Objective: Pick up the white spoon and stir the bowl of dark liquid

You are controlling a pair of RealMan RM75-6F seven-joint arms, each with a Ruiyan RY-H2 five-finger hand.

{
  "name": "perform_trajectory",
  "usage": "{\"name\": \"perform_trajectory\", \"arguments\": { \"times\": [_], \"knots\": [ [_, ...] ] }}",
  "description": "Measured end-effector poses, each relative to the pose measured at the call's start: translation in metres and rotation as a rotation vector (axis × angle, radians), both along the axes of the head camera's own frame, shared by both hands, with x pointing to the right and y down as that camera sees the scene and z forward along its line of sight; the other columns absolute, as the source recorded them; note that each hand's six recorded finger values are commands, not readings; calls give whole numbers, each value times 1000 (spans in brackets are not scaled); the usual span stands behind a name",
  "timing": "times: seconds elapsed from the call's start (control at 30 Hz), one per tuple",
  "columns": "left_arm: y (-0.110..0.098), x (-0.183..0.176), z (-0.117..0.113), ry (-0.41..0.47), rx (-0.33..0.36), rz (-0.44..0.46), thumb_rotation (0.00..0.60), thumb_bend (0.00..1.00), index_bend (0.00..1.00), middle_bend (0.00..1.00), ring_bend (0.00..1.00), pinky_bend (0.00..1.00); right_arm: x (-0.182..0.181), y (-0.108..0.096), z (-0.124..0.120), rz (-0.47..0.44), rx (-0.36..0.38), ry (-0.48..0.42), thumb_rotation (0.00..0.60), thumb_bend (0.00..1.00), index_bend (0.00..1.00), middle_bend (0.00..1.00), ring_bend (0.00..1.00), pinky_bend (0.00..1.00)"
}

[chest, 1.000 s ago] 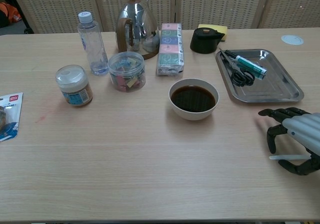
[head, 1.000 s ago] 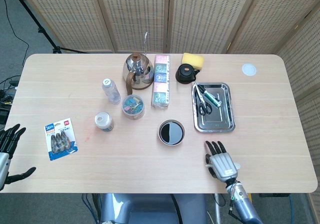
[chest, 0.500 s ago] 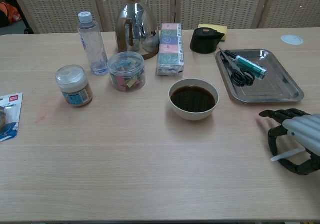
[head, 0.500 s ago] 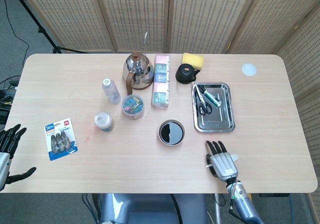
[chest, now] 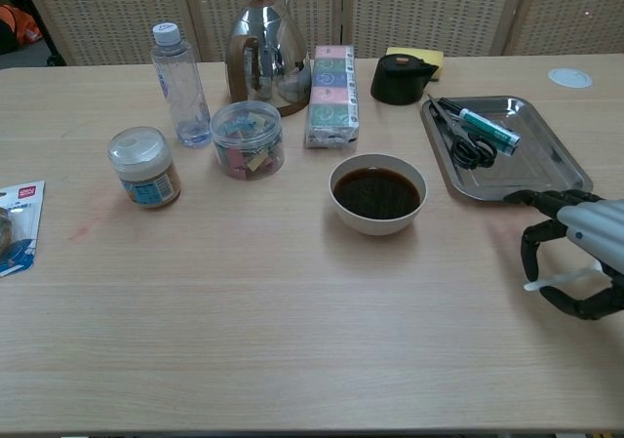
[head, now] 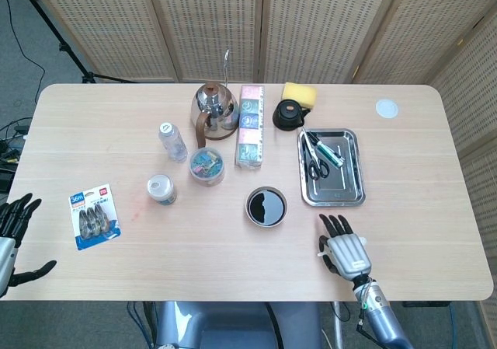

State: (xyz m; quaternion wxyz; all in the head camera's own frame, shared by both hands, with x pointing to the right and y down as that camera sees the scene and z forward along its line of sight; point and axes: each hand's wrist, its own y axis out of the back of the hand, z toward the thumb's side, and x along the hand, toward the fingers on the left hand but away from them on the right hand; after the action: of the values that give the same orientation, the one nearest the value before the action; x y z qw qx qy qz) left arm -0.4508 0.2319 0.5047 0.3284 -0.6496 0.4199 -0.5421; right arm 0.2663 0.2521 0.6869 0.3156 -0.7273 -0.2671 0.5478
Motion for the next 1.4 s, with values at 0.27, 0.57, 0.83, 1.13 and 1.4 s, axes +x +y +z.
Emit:
{"name": "perform_trajectory", "arguments": {
  "times": [0.27,0.57,0.83,1.13,1.4],
  "knots": [
    [0,0,-2,7,2,-3,600,0,0,0,0,0,-11,-41,-44,80,69,-159,600,517,543,42,0,0],
    [1,0,-2,11,0,-3,600,0,0,0,0,0,-37,-85,-74,182,0,-374,600,543,543,42,0,0],
    [0,-2,-3,17,1,-10,600,0,0,0,0,0,-80,-128,-93,229,-75,-542,600,570,543,49,0,0],
    [-1,-4,-5,24,2,-16,600,0,0,0,0,0,-123,-143,-87,262,-169,-631,600,608,543,52,0,0],
    [-2,-6,-4,27,-11,-17,600,0,0,0,0,0,-157,-144,-65,297,-255,-672,600,620,543,52,0,0]
  ]
}}
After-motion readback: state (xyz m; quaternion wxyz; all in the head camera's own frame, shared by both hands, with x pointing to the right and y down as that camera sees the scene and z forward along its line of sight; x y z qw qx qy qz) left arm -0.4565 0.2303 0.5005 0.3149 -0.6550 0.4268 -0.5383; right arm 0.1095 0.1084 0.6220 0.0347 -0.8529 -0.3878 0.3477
